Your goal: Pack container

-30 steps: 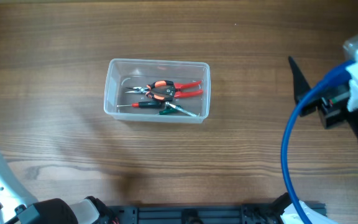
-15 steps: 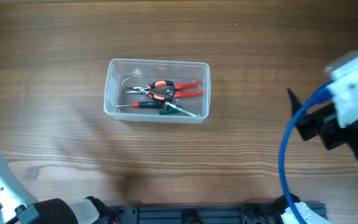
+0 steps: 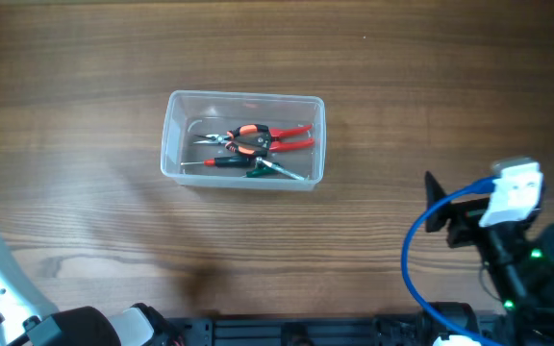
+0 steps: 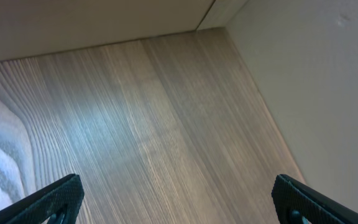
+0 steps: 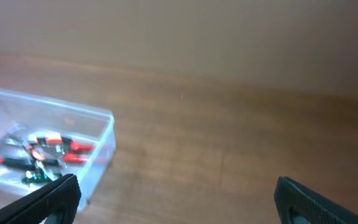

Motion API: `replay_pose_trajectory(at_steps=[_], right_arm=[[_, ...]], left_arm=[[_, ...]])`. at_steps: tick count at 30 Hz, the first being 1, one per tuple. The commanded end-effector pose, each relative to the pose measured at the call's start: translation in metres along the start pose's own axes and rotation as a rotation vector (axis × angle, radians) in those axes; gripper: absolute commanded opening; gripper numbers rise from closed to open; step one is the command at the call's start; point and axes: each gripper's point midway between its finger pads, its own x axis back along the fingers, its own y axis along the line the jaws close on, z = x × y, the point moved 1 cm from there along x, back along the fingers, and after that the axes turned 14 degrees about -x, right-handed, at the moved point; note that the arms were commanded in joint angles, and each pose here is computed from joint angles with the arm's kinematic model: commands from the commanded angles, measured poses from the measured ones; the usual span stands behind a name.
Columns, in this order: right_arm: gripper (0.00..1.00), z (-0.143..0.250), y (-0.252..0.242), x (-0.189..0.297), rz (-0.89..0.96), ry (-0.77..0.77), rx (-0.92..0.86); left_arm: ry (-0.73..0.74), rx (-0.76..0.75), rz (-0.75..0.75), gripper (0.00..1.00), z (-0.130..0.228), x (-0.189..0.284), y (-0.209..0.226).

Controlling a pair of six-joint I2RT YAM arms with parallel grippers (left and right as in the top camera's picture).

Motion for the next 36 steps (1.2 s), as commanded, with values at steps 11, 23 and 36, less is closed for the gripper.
replay_pose_trajectory(at_steps=[11,23,36], right_arm=[[1.00,0.152,-0.009,-0.062,-0.137,0.030,-0.118],[1.00,0.137,-0.015,-0.057,-0.092,-0.063,-0.045],[1.00,0.137,-0.015,-0.057,-0.092,-0.063,-0.045]], left_arm=[[-0.013,0.014,0.004,1.00,-0.005,0.003,0.000],[-0.013,0.014,0.004,1.00,-0.005,0.003,0.000],[-0.012,0.013,0.003,1.00,-0.004,0.002,0.000]])
